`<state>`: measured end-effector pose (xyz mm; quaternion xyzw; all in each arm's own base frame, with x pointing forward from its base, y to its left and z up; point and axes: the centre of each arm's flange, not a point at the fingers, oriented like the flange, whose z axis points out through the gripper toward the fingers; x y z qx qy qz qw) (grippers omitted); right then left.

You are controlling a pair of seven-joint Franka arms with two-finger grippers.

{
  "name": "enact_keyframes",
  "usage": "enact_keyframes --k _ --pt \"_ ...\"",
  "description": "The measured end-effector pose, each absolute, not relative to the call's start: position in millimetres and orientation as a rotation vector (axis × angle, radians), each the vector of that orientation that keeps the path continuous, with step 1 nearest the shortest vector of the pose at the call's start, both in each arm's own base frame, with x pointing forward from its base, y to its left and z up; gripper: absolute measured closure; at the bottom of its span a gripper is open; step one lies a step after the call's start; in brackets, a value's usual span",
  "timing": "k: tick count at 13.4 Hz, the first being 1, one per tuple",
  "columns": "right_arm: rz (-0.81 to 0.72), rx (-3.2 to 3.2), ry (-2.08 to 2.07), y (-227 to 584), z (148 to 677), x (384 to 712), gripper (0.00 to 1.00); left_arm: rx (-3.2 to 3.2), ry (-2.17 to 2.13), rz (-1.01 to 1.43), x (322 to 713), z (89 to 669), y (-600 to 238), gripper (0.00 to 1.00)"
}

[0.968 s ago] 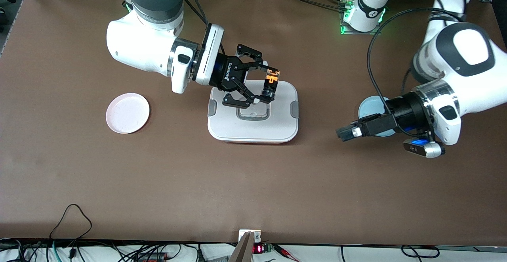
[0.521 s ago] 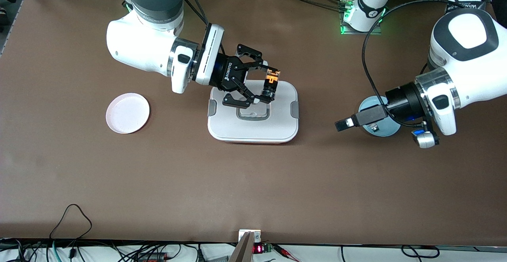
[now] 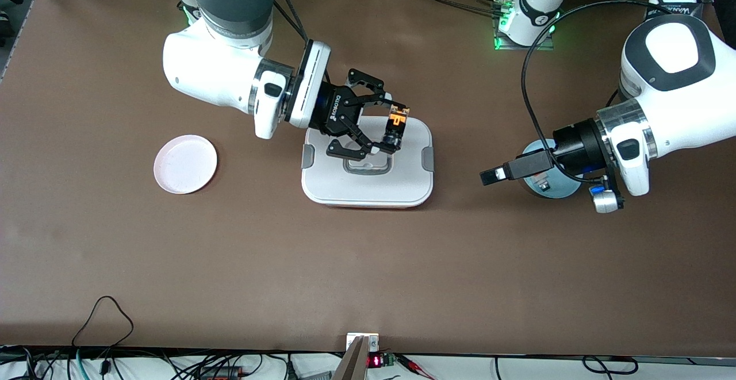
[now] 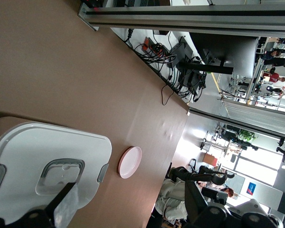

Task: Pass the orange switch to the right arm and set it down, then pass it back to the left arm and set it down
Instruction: 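Hold the switch above the box while the left gripper reaches toward it, then move the left gripper in toward the switch held by the right gripper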

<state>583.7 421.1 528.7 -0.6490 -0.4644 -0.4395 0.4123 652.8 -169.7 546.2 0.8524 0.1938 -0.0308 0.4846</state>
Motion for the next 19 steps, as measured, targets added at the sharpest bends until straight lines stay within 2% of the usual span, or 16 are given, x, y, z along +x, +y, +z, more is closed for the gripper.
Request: enact_keyframes --k 4,7,10,13,15,19 --pt "-1.106 -1.634 -1.167 421.1 528.2 584.0 0.28 2.136 0.433 -0.268 621.9 574.2 -155.0 0.02" --pt "-1.108 -1.636 -1.166 421.0 527.9 584.2 0.28 2.191 0.403 -0.256 603.5 603.2 -138.6 0.02" --pt "-1.115 -1.643 -1.162 420.4 527.8 584.8 0.28 2.336 0.360 -0.353 591.0 587.7 -139.1 0.04" --pt "-1.116 -1.644 -1.164 425.3 527.2 581.6 0.28 2.450 0.362 -0.450 575.9 577.1 -187.9 0.05" --pt "-1.122 -1.650 -1.162 426.4 527.1 581.0 0.28 2.455 0.353 -0.462 576.1 569.3 -210.5 0.05" --pt "-1.125 -1.654 -1.160 425.9 526.8 581.5 0.28 2.307 0.442 -0.414 608.7 554.2 -197.2 0.05"
